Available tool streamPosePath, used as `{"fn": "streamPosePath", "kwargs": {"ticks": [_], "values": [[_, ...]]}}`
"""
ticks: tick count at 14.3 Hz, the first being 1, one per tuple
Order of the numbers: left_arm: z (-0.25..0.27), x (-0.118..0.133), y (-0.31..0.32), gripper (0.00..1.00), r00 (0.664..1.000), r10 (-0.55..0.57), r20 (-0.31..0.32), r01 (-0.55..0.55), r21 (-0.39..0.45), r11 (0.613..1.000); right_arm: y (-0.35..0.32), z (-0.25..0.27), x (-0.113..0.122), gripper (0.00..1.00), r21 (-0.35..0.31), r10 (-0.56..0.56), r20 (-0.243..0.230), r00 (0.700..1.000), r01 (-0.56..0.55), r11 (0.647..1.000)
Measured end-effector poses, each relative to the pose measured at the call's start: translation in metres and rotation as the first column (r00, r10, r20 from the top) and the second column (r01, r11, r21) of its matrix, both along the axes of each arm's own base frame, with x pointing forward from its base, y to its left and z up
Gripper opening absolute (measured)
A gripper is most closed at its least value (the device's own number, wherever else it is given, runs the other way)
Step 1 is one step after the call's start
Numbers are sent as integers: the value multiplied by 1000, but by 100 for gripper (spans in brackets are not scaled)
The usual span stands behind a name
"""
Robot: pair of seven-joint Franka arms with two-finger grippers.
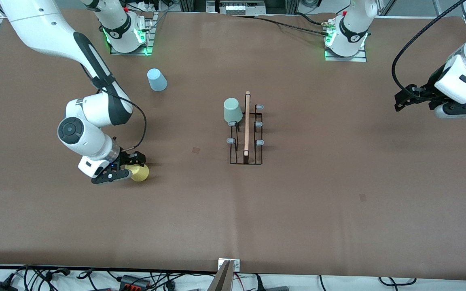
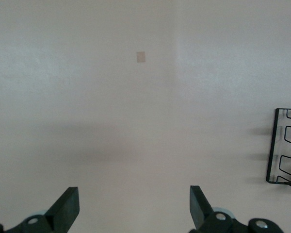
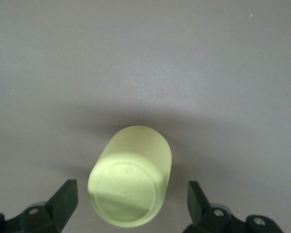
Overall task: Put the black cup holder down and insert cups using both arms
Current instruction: 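Move the right gripper to the yellow cup and grasp it, then carry the yellow cup to the rack and lower it onto a peg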
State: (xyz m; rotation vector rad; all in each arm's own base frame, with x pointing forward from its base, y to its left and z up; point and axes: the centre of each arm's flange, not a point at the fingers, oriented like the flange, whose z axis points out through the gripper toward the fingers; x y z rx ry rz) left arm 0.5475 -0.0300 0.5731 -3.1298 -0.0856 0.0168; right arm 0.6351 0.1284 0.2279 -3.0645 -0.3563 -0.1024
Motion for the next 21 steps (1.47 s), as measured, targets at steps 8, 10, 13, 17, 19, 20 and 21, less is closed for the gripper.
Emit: {"fn": "streamPosePath", "kwargs": {"ticks": [8,10,13,17,19,20,21], "values": [[0,-1,0,100,1000,-1,-6,1,0,1000,2,-12,1,88,12,0,24,1000,0,1000],[-1,-1,0,100,1000,-1,-10,1,1,1000,2,-8,3,68,13,2,32,999,-2,1000],[-1,-1,-1,100,1000,-1,-11,1,1,1000,2,12,6,68,3,5,21,1000,-5,1000],[-1,-1,-1,100,1000,-2,-12,2,1,1000,54,106,-7,68,-19,-129,-25,991,129,991],[-1,-1,-1,100,1000,-3,-12,3,1,1000,139,150,-37,68,-8,-243,-17,970,243,970],[-1,-1,-1,100,1000,-3,-12,3,1,1000,182,166,-55,68,13,-300,-6,954,300,954],[-1,-1,-1,100,1000,-3,-12,3,1,1000,222,177,-72,68,36,-345,0,939,345,938]]}}
